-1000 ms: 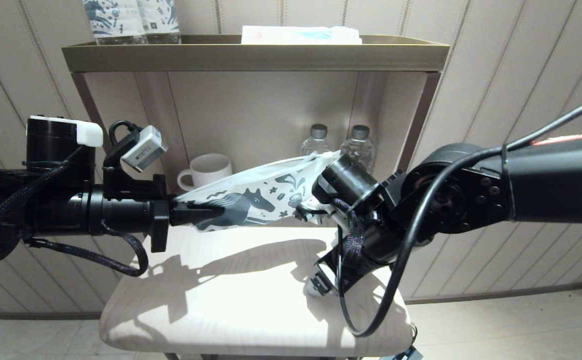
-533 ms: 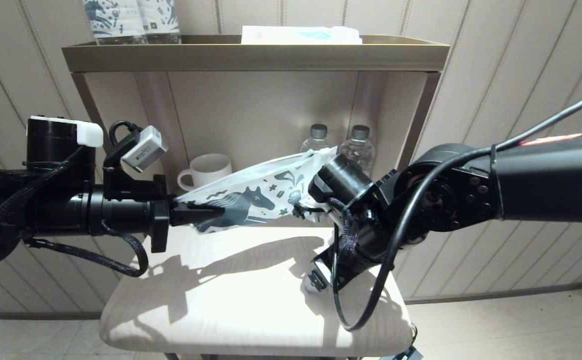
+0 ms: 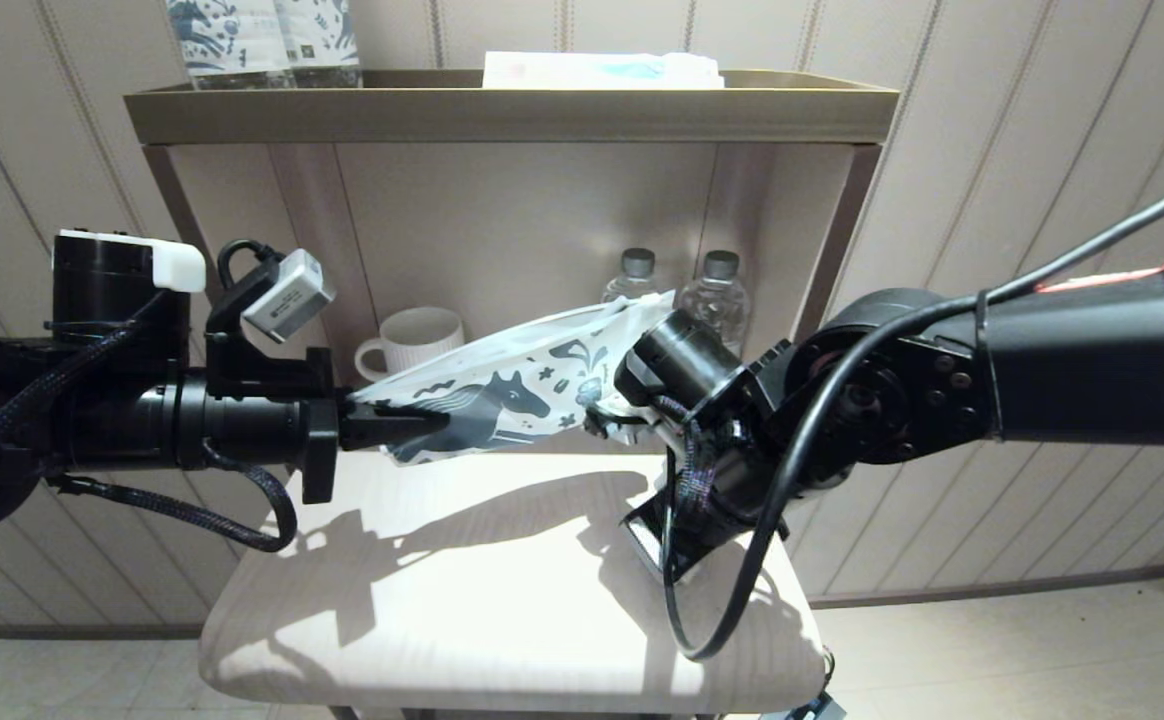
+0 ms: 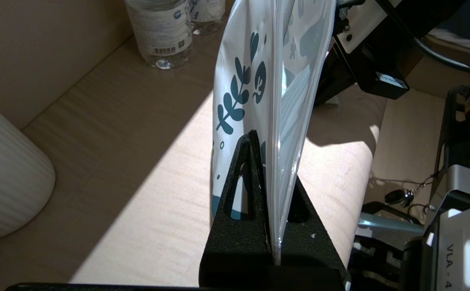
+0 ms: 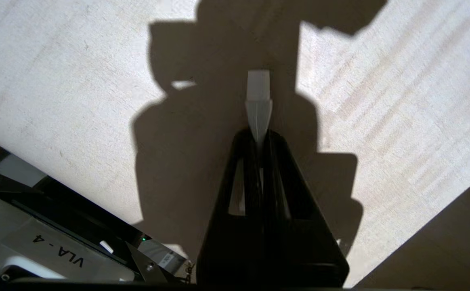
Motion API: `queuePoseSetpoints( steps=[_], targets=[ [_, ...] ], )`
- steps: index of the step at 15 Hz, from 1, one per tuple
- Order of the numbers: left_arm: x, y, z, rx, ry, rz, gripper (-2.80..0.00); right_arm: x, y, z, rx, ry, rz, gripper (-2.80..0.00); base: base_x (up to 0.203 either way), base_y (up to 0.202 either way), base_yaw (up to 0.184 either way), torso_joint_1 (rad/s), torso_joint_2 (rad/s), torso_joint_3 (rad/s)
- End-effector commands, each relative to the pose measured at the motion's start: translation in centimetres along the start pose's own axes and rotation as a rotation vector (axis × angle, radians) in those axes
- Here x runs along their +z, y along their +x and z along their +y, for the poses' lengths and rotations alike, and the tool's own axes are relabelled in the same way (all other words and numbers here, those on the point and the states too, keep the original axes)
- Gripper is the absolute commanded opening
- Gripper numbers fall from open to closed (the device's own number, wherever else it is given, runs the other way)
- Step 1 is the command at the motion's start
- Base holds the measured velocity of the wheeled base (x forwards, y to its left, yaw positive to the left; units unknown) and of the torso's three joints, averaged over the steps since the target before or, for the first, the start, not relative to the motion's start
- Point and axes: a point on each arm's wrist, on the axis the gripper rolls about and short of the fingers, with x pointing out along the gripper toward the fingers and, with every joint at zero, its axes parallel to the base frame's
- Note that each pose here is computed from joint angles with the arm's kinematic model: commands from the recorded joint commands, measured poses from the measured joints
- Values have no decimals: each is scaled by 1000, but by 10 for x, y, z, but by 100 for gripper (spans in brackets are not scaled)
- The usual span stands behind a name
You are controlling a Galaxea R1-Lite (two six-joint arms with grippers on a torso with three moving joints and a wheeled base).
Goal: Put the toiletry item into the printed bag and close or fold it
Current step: Pick up the toothpaste
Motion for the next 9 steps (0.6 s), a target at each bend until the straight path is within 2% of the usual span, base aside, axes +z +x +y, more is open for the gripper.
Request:
queuePoseSetpoints(
  steps=[1,5,9],
  targets=[
    [1,0,0,-4,5,-5,-280,-2,0,0,-1,-1,7,-280,0,0,0,0,0,0],
    [-1,1,1,-4,0,0,-280,-2,-10,-2,-3,4,-13,-280,0,0,0,0,0,0],
    [-3,3,3,-5,-4,7,-280,-6,-54,-6,1,12,-108,-280,0,0,0,0,0,0]
  ],
)
